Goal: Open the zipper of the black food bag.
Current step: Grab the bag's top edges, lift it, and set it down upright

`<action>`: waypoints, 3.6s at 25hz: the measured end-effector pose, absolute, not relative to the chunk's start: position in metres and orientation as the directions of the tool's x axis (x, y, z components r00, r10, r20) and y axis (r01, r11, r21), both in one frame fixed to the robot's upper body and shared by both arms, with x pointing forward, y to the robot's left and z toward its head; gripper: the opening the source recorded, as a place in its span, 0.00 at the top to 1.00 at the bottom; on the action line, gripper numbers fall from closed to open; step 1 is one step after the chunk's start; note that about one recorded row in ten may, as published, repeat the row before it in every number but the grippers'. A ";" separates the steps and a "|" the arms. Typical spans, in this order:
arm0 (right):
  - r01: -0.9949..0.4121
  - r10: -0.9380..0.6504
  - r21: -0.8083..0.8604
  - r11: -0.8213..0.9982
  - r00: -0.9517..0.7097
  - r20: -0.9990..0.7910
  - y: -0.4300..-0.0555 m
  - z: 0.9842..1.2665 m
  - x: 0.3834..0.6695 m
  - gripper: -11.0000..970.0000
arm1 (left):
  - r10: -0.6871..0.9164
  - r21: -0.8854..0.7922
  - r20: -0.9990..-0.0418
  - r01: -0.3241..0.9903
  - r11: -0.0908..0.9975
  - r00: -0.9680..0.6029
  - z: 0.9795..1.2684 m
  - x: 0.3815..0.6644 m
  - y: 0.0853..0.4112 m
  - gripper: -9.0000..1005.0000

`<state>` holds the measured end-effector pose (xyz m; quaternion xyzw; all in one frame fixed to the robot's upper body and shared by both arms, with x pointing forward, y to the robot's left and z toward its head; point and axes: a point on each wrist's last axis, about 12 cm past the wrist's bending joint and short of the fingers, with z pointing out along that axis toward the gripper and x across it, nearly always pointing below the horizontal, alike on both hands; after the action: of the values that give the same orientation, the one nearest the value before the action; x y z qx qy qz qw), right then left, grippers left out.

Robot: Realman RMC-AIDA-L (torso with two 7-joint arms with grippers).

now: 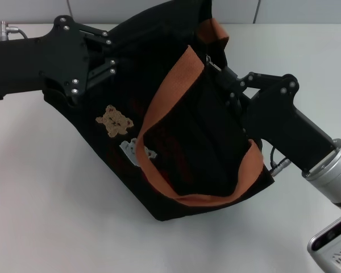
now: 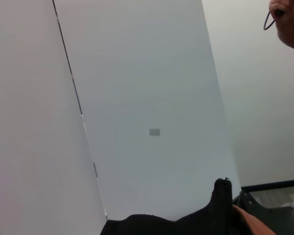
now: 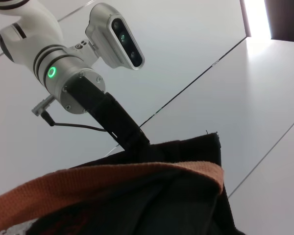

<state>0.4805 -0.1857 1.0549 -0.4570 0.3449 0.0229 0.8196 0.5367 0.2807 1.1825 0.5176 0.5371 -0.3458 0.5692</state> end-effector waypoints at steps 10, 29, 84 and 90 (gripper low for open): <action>-0.352 -0.297 -0.732 0.583 0.747 -0.595 -0.192 1.050 0.475 0.99 | 0.132 0.206 -0.976 0.929 0.309 0.172 1.179 0.539 0.293 0.89; -0.355 -0.335 -0.748 0.561 0.728 -0.598 -0.184 1.051 0.491 0.85 | 0.113 0.205 -0.977 0.931 0.302 0.179 1.176 0.536 0.294 0.89; -0.371 -0.404 -0.836 0.403 0.748 -0.527 -0.155 1.051 0.521 0.72 | 0.073 0.196 -0.980 0.949 0.248 0.183 1.173 0.540 0.282 0.89; -0.364 -0.369 -0.823 0.436 0.762 -0.532 -0.156 1.056 0.518 0.72 | 0.071 0.197 -0.980 0.949 0.247 0.185 1.172 0.540 0.281 0.89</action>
<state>0.5177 -0.1556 1.0558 -0.5308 0.3452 -0.0019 0.7740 0.5405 0.2810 1.1719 0.4897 0.5205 -0.3696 0.5939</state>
